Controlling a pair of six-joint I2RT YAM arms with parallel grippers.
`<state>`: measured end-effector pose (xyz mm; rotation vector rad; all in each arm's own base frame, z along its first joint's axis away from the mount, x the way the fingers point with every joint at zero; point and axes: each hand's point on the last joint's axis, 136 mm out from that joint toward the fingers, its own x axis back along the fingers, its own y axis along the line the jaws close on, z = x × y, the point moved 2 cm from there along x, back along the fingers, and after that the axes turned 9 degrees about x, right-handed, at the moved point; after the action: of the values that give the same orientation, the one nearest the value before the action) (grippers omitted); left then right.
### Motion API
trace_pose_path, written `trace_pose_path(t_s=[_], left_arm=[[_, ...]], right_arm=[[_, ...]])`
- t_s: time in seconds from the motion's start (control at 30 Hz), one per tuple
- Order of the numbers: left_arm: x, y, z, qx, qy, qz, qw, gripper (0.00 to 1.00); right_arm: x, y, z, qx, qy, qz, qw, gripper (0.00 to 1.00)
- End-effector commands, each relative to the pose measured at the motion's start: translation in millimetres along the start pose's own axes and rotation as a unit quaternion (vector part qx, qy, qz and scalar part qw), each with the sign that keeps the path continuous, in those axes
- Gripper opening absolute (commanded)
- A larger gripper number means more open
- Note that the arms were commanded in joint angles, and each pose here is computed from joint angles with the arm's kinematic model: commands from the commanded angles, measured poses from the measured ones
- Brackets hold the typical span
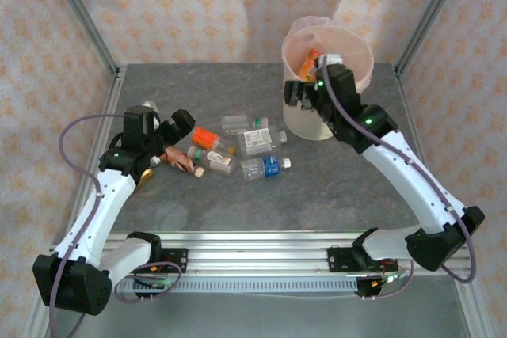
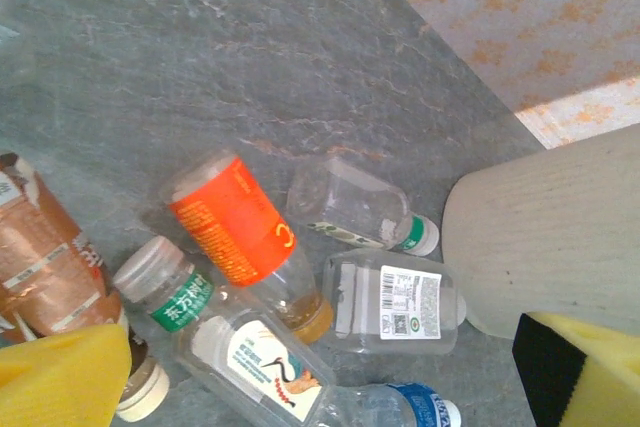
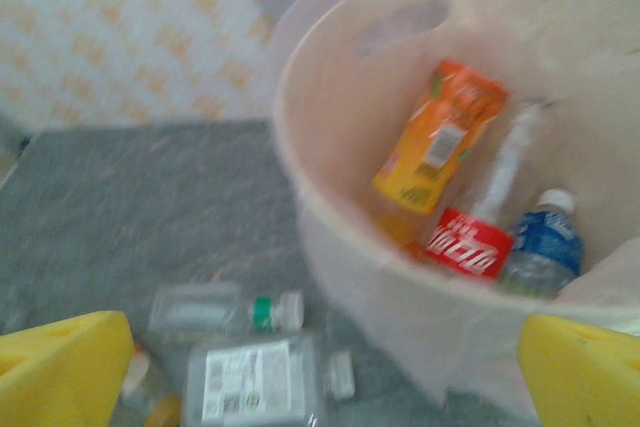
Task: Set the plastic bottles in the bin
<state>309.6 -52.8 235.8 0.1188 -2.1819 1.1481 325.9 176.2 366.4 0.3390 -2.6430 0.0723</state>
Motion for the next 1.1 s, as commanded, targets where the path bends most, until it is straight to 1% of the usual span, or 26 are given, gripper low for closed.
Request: trace_pose_path(t_s=[0.0,0.1,0.17,0.27,0.4,0.57,0.77,0.93,1.07], left_arm=[[-1.8,-12.9,-6.3,-0.008,-0.019,0.015,1.0,1.0],[-1.8,-11.7,-7.9,-0.008,-0.029,0.009,0.999,1.0],[-1.5,-11.4,-8.4,-0.008,-0.035,0.011,0.999,1.0],[-0.9,-12.1,-9.4,-0.008,-0.039,0.011,0.999,1.0],[-0.2,-10.4,-9.8,-0.008,-0.044,0.005,0.999,1.0],[1.3,-7.4,-10.9,-0.008,-0.049,-0.003,0.999,1.0],[-0.1,-4.2,-9.9,-0.009,-0.047,-0.012,0.999,1.0],[0.0,-3.5,-9.9,-0.007,-0.047,-0.015,0.999,1.0],[1.2,-2.4,-9.8,-0.007,-0.048,-0.017,0.999,1.0]], right_arm=[[-2.2,28.6,35.7,0.088,0.042,-0.036,0.995,0.99],[-7.7,46.8,73.7,0.138,0.092,-0.051,0.985,0.99],[-12.9,59.2,99.5,0.164,0.127,-0.076,0.975,0.99],[-18.9,80.1,136.8,0.206,0.185,-0.124,0.953,0.99],[-30.4,91.7,174.7,0.252,0.249,-0.142,0.924,0.99],[-52.5,87.9,200.0,0.289,0.29,-0.114,0.905,0.99],[-73.6,90.1,221.2,0.327,0.324,-0.107,0.881,0.99],[-88.2,93.8,230.9,0.356,0.337,-0.12,0.863,0.99],[-95.8,99.1,234.0,0.361,0.345,-0.152,0.853,0.99]])
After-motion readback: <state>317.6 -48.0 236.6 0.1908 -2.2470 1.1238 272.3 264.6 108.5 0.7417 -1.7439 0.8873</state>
